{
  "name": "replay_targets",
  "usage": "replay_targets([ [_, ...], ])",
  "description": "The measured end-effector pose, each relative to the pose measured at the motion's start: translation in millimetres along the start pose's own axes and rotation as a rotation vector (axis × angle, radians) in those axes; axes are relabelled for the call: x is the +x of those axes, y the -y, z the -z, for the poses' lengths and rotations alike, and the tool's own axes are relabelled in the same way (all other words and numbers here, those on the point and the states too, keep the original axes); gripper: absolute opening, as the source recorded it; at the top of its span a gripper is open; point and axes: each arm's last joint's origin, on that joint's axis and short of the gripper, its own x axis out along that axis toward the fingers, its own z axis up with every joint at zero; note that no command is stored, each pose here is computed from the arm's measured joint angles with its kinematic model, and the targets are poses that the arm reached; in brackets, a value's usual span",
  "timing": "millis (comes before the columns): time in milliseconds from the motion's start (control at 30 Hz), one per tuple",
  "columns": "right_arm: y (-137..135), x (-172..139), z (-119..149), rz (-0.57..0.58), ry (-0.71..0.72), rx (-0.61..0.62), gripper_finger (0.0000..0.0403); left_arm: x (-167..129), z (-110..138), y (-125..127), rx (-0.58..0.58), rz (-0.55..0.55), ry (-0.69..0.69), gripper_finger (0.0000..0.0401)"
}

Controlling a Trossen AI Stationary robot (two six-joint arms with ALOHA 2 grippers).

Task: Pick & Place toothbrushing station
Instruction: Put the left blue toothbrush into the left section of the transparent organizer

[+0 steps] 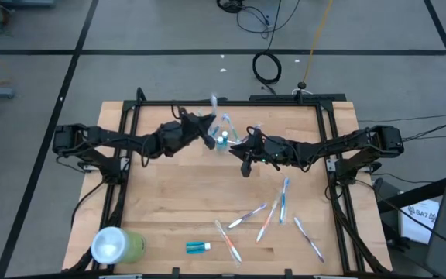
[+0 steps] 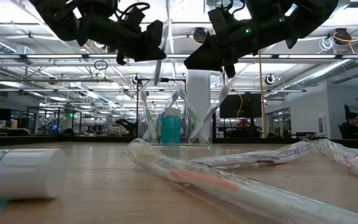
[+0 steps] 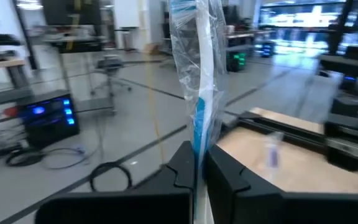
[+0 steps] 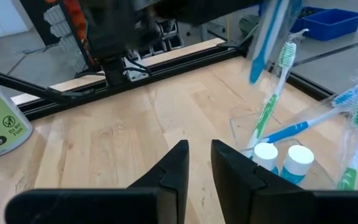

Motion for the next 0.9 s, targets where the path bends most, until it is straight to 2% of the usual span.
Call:
replay_targets([
  [200,0.2,0.0,0.7,0.001,-0.007,-0.002,0.0064,12.5,14.6,1.5,0.008,-0.028,0.024,0.0016],
  [367,0.7,-0.1,3.0,0.007,-0.031,-0.007,0.0064,26.0,40.0,7.1,0.017,-0.085,0.049,0.0008],
  [500,0.8,-0.1,3.2,0.007,-0.033,-0.007,0.0064,28.8,49.0,10.8,0.018,-0.157,0.091,0.0012],
  [700,0.8,0.0,3.3,0.008,-0.034,-0.008,0.0064,22.6,55.1,22.2,0.052,-0.203,0.066,0.0008],
  [900,1.1,0.0,3.2,0.009,-0.034,-0.007,0.0064,17.3,66.8,28.3,0.087,-0.286,-0.020,0.0018],
])
